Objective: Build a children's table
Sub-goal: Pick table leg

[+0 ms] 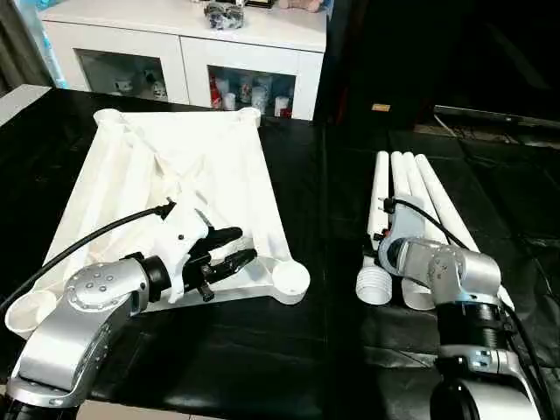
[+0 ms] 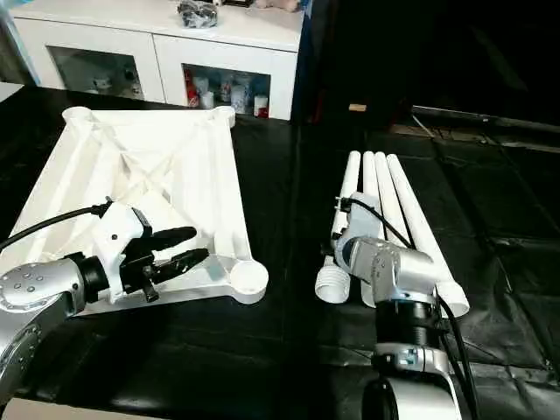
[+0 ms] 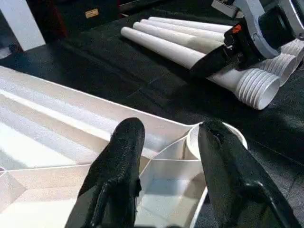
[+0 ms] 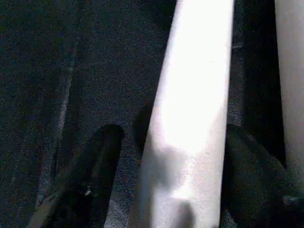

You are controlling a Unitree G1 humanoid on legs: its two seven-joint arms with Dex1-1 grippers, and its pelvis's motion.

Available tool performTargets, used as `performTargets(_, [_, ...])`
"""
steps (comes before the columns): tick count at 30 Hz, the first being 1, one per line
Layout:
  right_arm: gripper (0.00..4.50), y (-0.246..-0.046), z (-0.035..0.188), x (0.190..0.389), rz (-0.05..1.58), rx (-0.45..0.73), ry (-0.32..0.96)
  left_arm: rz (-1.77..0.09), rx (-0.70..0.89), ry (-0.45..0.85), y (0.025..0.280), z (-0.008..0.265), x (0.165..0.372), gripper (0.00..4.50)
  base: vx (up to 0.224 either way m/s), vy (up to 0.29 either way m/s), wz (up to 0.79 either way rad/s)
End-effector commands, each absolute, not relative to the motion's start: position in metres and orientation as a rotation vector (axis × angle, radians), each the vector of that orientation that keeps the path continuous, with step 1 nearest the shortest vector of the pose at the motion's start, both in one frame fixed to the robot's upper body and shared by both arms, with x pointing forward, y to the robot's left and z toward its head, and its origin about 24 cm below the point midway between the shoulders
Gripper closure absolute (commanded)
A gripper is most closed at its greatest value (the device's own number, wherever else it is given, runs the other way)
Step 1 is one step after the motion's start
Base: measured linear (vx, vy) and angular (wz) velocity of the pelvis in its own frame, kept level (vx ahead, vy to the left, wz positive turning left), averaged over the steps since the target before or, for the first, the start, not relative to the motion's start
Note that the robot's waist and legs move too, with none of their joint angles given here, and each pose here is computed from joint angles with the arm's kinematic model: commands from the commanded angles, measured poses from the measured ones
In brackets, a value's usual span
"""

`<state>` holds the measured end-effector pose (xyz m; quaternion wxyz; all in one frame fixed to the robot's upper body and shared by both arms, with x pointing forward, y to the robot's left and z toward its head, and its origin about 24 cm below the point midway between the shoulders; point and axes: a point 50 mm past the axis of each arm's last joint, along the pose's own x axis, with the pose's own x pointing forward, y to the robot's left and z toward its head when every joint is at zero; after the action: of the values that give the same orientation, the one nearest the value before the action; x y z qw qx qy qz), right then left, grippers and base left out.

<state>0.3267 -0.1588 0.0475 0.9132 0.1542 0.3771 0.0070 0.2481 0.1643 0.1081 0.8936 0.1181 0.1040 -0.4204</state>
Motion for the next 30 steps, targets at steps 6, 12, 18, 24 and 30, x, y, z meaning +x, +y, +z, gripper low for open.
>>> performTargets(6, [2.11,-0.16,0.044,0.327,-0.003,0.367,0.794,-0.891,0.259,0.221,0.161,0.109,0.249,2.4,0.0,0.0,0.0])
performTargets(12, [2.48,-0.162,0.048,0.33,-0.014,0.382,0.765,-0.895,0.261,0.232,0.161,0.108,0.249,2.4,0.0,0.0,0.0])
performTargets(18, [2.64,-0.159,0.064,0.336,0.011,0.427,0.689,-0.921,0.269,0.242,0.162,0.109,0.248,2.4,0.0,0.0,0.0])
performTargets(24, [2.64,-0.154,0.091,0.343,0.107,0.479,0.496,-0.898,0.254,0.236,0.164,0.111,0.253,2.4,0.0,0.0,0.0])
performTargets(30, [2.64,-0.147,0.124,0.341,0.279,0.44,0.281,-0.781,0.192,0.169,0.163,0.122,0.274,2.13,0.0,0.0,0.0])
